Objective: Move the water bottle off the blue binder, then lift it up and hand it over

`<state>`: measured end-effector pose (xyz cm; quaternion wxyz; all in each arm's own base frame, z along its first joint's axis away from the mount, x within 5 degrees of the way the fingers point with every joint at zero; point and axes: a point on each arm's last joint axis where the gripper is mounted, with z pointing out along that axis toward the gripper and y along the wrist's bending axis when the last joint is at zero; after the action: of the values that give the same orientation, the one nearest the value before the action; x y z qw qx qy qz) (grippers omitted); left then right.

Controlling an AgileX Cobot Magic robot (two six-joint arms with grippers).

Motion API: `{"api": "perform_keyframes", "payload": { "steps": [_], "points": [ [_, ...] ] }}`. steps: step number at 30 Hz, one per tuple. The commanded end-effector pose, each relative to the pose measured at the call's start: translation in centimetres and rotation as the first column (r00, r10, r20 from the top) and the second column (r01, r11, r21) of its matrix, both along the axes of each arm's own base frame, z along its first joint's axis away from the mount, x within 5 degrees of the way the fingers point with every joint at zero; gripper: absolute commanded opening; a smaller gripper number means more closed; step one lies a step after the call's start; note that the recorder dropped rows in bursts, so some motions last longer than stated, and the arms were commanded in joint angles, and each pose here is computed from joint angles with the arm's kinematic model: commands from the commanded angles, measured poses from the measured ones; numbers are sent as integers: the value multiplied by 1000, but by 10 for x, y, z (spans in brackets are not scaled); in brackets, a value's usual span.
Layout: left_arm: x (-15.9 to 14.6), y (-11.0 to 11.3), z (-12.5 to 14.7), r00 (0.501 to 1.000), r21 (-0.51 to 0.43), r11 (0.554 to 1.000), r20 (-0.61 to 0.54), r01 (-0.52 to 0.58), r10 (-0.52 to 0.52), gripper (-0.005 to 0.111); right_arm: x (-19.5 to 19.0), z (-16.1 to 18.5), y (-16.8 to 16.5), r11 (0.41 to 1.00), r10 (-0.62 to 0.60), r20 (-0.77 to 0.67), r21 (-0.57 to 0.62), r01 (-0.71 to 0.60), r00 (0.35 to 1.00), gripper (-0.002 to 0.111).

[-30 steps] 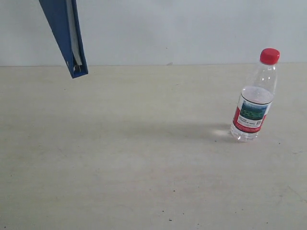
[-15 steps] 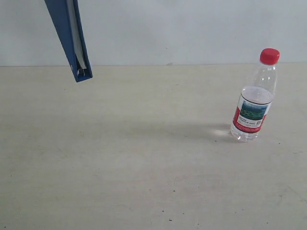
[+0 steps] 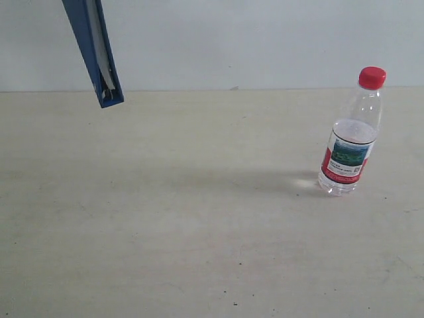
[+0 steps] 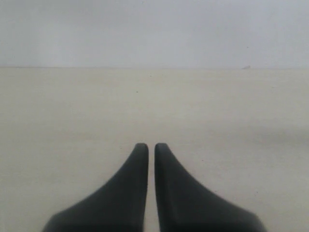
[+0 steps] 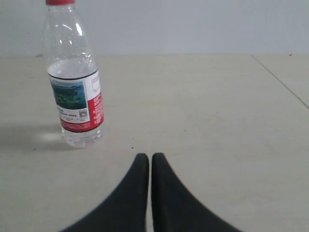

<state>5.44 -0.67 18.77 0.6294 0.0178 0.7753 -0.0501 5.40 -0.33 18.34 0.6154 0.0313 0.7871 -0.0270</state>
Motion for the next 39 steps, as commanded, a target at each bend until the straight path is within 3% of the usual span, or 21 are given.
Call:
{"api": "perform_keyframes", "payload": {
  "steps": [1, 27, 33, 39],
  "points": [
    [0, 0, -1, 1000, -9, 1000, 0, -2, 2, 4, -1, 0, -2, 999, -13, -5, -48, 13, 1000, 0],
    [0, 0, -2, 1000, -12, 1000, -15, 0, 0, 4, 0, 0, -1, 1000, -9, 0, 2, 9, 1000, 0],
    [0, 3, -4, 996, 2, 997, -35, -78, 78, 4, 0, 0, -1, 1000, -9, 0, 2, 9, 1000, 0],
    [-1, -3, -4, 999, -32, 999, -41, 16, -17, 4, 0, 0, -1, 1000, -9, 0, 2, 9, 1000, 0]
  ]
}}
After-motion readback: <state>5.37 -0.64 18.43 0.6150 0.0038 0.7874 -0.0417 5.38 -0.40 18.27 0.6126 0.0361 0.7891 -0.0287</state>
